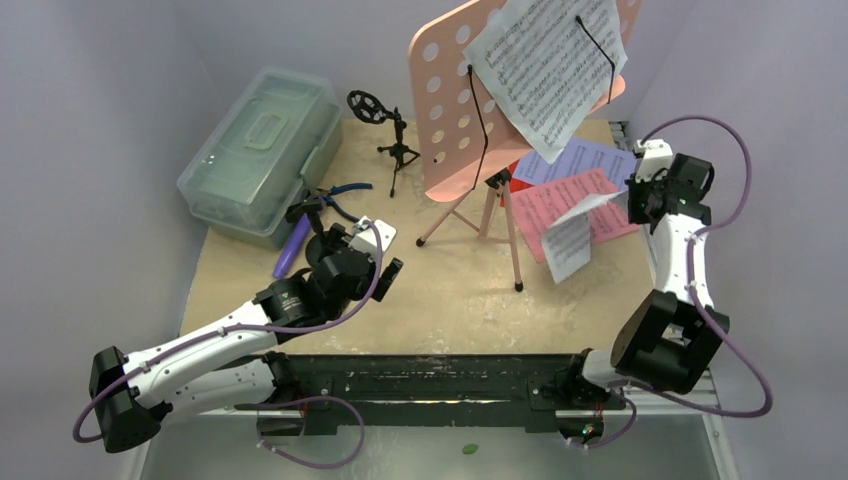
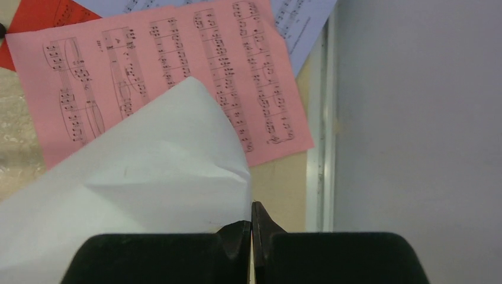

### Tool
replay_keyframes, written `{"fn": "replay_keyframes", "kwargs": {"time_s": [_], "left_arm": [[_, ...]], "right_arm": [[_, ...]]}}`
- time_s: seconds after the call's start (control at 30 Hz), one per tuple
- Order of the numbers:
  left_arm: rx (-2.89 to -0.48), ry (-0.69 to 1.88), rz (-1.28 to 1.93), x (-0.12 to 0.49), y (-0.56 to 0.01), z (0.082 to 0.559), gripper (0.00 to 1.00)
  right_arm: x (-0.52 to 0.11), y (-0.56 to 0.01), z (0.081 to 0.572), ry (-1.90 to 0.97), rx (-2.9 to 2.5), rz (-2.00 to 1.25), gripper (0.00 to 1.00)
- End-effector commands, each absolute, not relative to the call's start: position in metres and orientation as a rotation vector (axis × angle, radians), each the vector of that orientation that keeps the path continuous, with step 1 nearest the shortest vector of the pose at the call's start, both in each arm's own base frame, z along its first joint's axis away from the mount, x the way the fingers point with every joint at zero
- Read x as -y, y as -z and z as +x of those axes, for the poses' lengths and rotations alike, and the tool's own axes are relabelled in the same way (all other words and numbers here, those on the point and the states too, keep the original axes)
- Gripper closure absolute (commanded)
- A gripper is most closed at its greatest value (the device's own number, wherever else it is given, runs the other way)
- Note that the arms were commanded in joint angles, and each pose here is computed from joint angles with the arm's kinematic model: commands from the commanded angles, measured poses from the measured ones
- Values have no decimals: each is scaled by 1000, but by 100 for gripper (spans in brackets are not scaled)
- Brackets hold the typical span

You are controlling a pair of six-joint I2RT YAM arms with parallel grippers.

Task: Pack up the instrument practice props
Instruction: Place the sheet music at the center of the board, then pick up the sheet music from the music stand.

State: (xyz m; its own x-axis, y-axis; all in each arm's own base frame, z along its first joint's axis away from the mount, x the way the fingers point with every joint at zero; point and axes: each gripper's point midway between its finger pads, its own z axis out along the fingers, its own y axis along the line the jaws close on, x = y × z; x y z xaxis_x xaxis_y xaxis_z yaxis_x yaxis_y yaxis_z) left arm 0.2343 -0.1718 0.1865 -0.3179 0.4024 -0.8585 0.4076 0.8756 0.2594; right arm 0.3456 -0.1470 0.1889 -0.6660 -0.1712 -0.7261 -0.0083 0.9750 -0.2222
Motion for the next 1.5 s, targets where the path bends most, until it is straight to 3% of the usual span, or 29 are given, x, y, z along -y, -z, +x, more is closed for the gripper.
{"fn": "replay_keyframes", "kwargs": {"time_s": [0.0,0.4,0.53,0.6,0.8,0.97,1.17,1.47], "left_arm": [[-1934,12,577,172,-187,237,3],[-1936,7,579,172,-185,238,3],[-1938,5,583,172,-184,239,3],[-1939,5,582,172,-184,239,3],[-1944,0,579,171,-183,240,3],[-1941,3,577,171,-184,240,3],[-1937,6,571,170,-186,239,3],[-1932,25,565,170,-189,238,3]], "right_arm": [[134,-208,387,147,-2152,-39,100],[144,-155,448,64,-2259,101,100],[150,-140,462,82,-2301,105,96],[152,-135,466,81,-2319,114,91],[154,-139,481,63,-2330,117,60],[153,-157,484,62,-2291,102,51],[122,-183,458,-57,-2227,3,47],[68,-210,373,-193,-2132,-205,39]]}}
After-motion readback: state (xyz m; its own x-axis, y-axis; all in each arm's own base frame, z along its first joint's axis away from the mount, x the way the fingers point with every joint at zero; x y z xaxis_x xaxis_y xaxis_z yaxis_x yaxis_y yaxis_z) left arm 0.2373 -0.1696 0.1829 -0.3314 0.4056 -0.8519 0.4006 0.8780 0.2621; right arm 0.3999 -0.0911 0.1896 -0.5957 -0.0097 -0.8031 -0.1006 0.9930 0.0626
